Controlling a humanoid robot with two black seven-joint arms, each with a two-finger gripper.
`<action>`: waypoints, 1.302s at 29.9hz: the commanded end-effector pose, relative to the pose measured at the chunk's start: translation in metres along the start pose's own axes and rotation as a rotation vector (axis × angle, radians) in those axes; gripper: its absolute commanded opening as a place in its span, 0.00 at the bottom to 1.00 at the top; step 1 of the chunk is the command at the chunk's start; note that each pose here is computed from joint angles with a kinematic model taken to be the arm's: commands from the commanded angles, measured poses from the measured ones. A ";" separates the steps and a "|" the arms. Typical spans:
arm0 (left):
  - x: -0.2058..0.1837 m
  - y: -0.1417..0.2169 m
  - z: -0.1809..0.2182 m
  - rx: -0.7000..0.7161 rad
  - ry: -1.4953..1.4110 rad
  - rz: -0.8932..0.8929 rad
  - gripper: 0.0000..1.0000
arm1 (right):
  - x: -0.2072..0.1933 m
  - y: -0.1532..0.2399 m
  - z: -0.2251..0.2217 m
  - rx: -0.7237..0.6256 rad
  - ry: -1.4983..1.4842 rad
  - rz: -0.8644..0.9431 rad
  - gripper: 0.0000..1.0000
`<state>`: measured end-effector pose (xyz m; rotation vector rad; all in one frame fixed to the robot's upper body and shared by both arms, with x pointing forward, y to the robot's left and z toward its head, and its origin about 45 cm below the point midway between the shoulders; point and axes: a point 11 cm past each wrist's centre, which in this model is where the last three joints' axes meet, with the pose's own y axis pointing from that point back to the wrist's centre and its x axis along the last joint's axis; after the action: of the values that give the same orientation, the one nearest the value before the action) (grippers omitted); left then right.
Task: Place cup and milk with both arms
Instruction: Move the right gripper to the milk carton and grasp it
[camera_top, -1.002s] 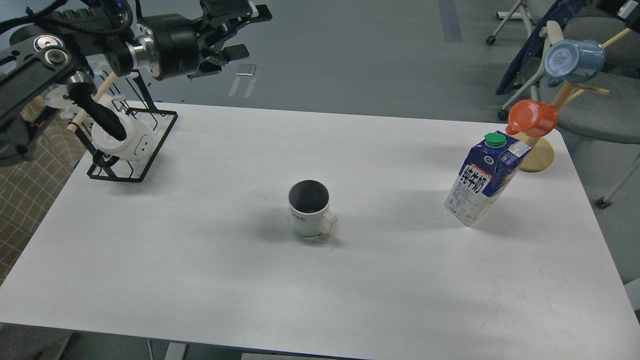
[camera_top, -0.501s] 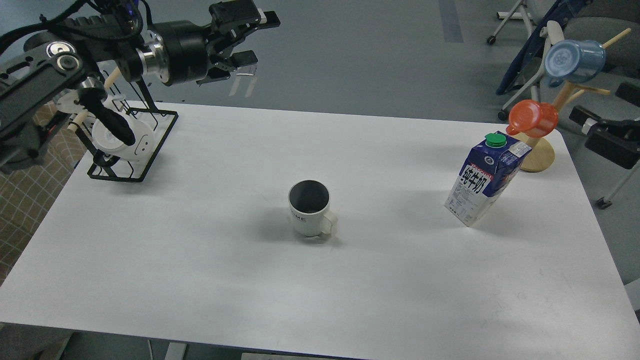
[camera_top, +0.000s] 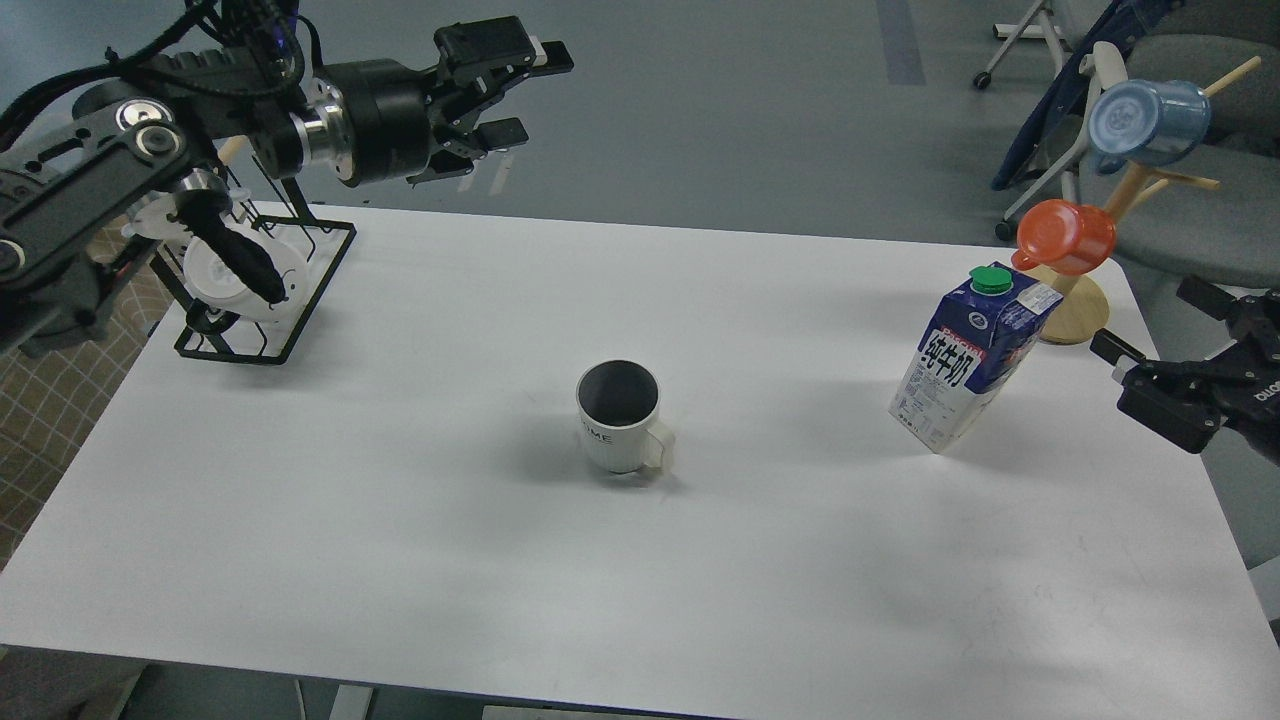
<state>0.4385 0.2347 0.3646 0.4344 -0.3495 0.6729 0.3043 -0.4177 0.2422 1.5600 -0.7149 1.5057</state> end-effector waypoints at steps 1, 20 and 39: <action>-0.001 0.000 -0.001 0.001 0.002 -0.001 0.99 | -0.012 -0.004 0.000 -0.019 -0.033 0.003 1.00; -0.004 -0.002 -0.004 0.002 0.011 -0.007 0.99 | -0.034 -0.043 -0.018 0.029 -0.059 -0.009 1.00; -0.007 -0.001 -0.010 0.010 0.022 -0.010 0.99 | -0.044 -0.067 -0.022 0.037 -0.074 -0.019 1.00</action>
<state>0.4360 0.2356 0.3528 0.4377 -0.3229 0.6704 0.3427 -0.3702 0.1846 1.6610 -0.7128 1.4612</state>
